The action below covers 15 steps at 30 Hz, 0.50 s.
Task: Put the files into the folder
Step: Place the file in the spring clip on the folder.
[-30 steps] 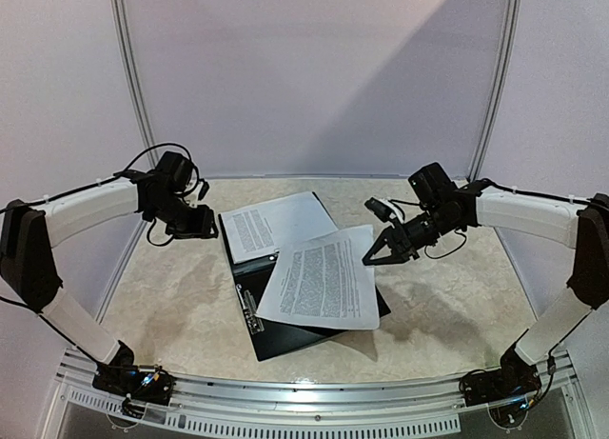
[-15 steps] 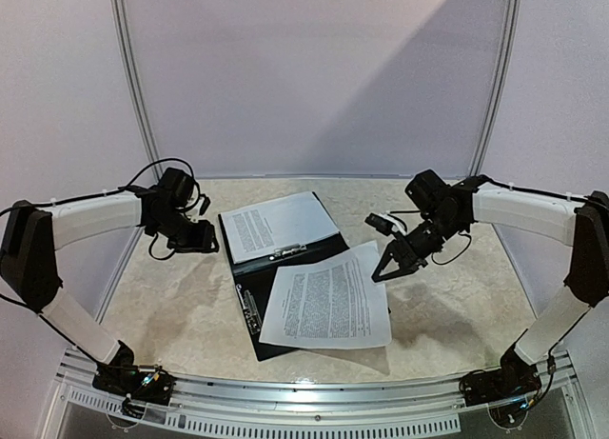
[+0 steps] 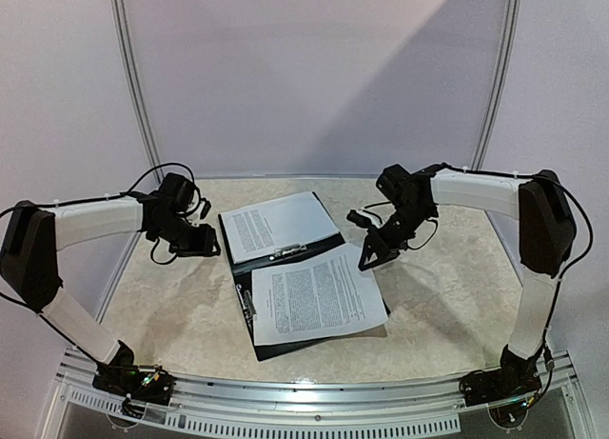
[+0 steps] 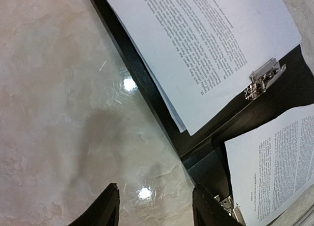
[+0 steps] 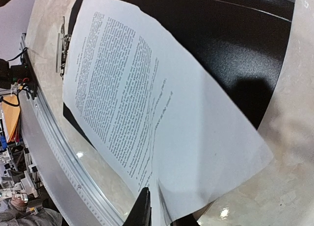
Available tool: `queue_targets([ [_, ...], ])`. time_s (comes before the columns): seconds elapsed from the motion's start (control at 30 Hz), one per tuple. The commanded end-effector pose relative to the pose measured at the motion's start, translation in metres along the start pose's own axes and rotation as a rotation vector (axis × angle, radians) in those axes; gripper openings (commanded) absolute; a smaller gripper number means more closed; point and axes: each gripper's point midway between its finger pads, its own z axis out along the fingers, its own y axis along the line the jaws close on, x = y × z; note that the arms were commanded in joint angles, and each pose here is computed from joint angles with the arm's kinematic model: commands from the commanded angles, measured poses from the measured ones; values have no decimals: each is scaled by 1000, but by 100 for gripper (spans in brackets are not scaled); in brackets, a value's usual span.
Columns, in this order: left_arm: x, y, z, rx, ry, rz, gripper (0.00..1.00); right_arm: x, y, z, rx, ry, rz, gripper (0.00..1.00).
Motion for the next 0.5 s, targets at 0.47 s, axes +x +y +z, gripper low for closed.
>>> queue_targets([
  [0.47, 9, 14, 20, -37, 29, -5, 50, -56, -24, 30, 20, -91, 29, 0],
])
